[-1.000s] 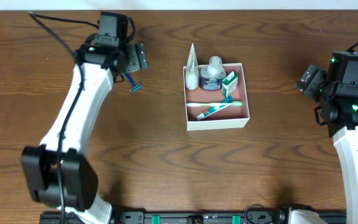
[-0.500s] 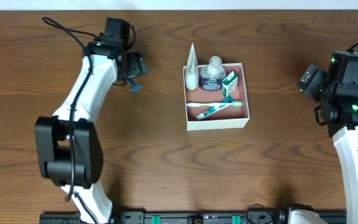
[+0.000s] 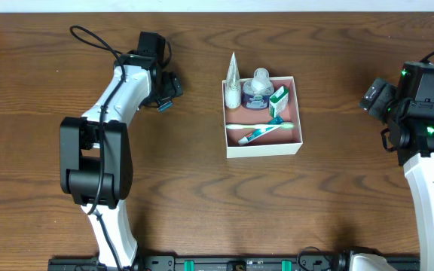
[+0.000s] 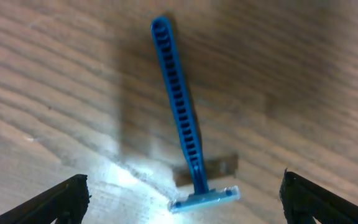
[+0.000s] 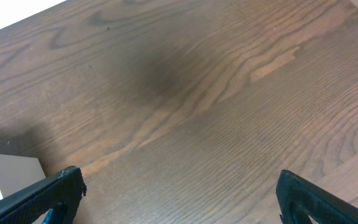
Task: Pack container
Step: 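Move the left gripper to the blue razor and grasp its handle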
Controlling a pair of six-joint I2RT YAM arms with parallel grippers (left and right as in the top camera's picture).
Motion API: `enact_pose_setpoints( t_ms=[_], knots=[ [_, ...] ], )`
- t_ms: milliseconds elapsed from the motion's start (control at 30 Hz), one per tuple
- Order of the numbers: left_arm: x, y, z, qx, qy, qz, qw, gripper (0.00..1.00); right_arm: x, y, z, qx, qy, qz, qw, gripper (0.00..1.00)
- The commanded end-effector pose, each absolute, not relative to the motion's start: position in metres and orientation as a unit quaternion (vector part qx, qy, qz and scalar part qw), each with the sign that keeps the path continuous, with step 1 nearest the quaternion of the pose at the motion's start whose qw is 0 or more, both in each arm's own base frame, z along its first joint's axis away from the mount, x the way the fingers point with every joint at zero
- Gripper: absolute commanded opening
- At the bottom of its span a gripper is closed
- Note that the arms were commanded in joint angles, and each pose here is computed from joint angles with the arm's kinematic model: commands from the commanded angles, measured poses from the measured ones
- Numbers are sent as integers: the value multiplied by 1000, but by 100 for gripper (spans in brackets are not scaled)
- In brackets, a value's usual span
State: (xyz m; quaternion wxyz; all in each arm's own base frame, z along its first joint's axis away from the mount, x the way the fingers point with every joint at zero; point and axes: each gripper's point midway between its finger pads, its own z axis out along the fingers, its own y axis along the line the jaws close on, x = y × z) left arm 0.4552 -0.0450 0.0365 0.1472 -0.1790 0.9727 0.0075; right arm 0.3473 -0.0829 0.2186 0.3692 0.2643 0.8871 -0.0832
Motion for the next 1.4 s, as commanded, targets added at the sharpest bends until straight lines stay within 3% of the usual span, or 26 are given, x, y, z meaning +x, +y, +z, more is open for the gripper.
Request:
enact_pose_setpoints(
  t_ms=[0, 1133, 1200, 1267, 1367],
  knots=[
    [463, -45, 33, -187, 971, 4, 152, 98, 347, -87, 223, 263, 885, -90, 373, 99],
    [457, -46, -6, -207, 972, 7, 115, 99, 347, -87, 223, 263, 885, -90, 373, 99],
    [457, -46, -6, -207, 972, 7, 115, 87, 347, -87, 223, 263, 885, -90, 373, 99],
    [457, -46, -6, -207, 972, 7, 114, 68, 347, -87, 223, 263, 885, -91, 373, 99],
    [456, -46, -6, -207, 972, 7, 114, 56, 347, -87, 223, 263, 885, -91, 373, 99]
  ],
)
